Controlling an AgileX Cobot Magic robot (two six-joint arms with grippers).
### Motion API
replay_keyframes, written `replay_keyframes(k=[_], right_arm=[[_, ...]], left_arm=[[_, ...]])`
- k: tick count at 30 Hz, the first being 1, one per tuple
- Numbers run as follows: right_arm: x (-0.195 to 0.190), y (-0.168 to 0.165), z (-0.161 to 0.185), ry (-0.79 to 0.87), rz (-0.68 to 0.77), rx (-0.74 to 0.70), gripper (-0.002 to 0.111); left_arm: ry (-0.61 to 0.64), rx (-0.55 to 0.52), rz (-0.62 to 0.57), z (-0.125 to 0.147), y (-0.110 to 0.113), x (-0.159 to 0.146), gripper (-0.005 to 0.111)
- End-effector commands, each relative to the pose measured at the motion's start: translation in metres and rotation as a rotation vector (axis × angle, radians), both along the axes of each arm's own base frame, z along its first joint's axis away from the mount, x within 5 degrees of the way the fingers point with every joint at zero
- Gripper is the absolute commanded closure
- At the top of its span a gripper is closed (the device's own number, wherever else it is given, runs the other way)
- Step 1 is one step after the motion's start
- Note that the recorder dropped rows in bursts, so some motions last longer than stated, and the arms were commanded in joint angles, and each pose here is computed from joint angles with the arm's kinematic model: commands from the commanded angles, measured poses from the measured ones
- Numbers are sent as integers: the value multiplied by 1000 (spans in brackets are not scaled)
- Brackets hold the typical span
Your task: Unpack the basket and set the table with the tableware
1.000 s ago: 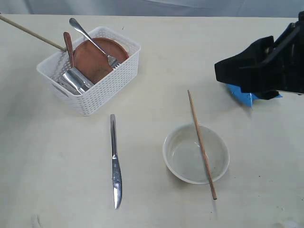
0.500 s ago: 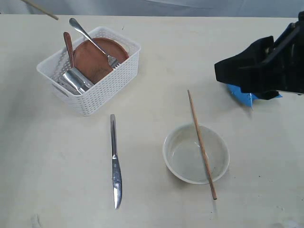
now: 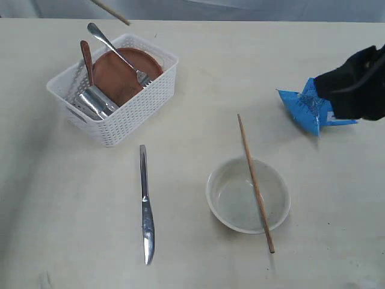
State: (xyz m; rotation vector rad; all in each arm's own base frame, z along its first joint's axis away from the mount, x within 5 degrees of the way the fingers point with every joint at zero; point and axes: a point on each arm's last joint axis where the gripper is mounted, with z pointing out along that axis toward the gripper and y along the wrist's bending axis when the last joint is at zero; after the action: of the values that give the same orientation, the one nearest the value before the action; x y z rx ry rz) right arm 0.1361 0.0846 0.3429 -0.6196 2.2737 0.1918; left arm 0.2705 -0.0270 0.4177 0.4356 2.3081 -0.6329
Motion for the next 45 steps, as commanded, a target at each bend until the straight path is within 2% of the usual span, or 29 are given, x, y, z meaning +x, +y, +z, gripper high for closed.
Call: replay_keyframes(k=[1, 4, 7, 11, 15, 18, 20, 23, 30, 34, 45], right_arm=[[3, -9, 18, -50, -61, -50, 55], [1, -10, 16, -25, -60, -78, 55], [-5, -4, 13, 17, 45, -69, 55], [-9, 8, 12, 41, 189, -28, 55], [-9, 17, 4, 24, 316, -32, 55], [-5, 23, -6, 3, 383, -57, 49], [-1, 25, -13, -16, 414, -81, 43], [6, 30, -25, -48, 431, -100, 39], [28, 41, -51, -224, 518, -197, 39], [47, 51, -62, -290, 514, -233, 39], [81, 72, -99, -281, 498, -257, 42]], left_arm=[[57, -89, -156, -13, -41, 15, 107], [123, -123, -232, -31, -65, 27, 107], [194, -133, -300, -51, -90, 36, 107], [243, -126, -353, -65, -109, 39, 107], [283, -165, -387, -74, -125, 41, 107], [307, -198, -408, -78, -135, 41, 107], [324, -206, -411, -81, -139, 42, 107], [352, -227, -400, -84, -141, 44, 107], [361, -269, -397, -82, -143, 44, 107], [371, -273, -388, -82, -143, 44, 107], [376, -284, -384, -82, -143, 44, 107]])
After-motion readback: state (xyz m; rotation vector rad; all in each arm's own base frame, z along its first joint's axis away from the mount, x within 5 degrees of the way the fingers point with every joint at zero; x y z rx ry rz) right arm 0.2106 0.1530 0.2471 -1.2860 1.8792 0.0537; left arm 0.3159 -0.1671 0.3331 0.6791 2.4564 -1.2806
